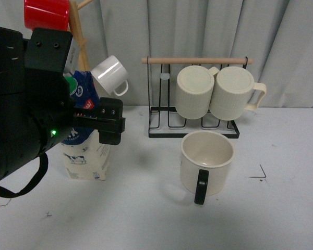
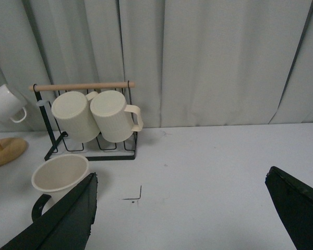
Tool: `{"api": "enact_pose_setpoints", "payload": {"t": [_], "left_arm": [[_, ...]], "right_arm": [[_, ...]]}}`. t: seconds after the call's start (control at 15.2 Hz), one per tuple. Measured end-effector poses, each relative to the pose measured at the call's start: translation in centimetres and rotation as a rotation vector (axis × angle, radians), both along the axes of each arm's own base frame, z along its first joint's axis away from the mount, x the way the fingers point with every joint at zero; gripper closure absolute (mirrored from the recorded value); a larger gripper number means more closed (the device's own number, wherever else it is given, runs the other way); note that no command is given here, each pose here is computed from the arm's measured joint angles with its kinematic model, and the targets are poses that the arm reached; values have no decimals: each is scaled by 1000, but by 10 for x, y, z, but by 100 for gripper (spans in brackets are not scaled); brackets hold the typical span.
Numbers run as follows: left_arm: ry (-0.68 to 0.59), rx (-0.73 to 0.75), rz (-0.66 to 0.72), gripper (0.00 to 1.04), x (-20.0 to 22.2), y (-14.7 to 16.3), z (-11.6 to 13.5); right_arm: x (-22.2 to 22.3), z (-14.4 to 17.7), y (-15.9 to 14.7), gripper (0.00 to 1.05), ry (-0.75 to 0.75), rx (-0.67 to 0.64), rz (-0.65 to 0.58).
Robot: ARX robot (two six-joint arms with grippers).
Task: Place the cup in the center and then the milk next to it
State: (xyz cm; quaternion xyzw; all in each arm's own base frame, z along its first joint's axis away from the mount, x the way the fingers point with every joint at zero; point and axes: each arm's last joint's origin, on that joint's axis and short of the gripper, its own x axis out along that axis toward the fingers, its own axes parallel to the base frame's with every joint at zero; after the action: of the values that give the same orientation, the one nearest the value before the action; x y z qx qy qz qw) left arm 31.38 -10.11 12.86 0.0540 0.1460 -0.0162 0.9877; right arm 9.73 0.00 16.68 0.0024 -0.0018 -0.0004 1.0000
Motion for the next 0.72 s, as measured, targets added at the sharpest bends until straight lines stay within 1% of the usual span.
{"api": "enact_pose_setpoints", "payload": {"t": [0.2, 0.26, 0.33, 0.46, 0.59, 0.72], "left_arm": [[21, -14, 5, 7, 4, 1, -2], [73, -138, 52, 45, 16, 13, -6], [75, -181, 60, 79, 17, 15, -4], [69, -163, 86, 100, 3, 13, 0], [73, -151, 82, 101, -17, 4, 7], [20, -181, 44, 101, -27, -12, 24]], "right_arm": [[0, 0, 0, 6, 0, 0, 0], [0, 0, 0, 6, 0, 0, 0], [0, 0, 0, 6, 0, 0, 0], [0, 0, 0, 6, 0, 0, 0], [0, 0, 0, 6, 0, 0, 0], [0, 0, 0, 6, 0, 0, 0]]}}
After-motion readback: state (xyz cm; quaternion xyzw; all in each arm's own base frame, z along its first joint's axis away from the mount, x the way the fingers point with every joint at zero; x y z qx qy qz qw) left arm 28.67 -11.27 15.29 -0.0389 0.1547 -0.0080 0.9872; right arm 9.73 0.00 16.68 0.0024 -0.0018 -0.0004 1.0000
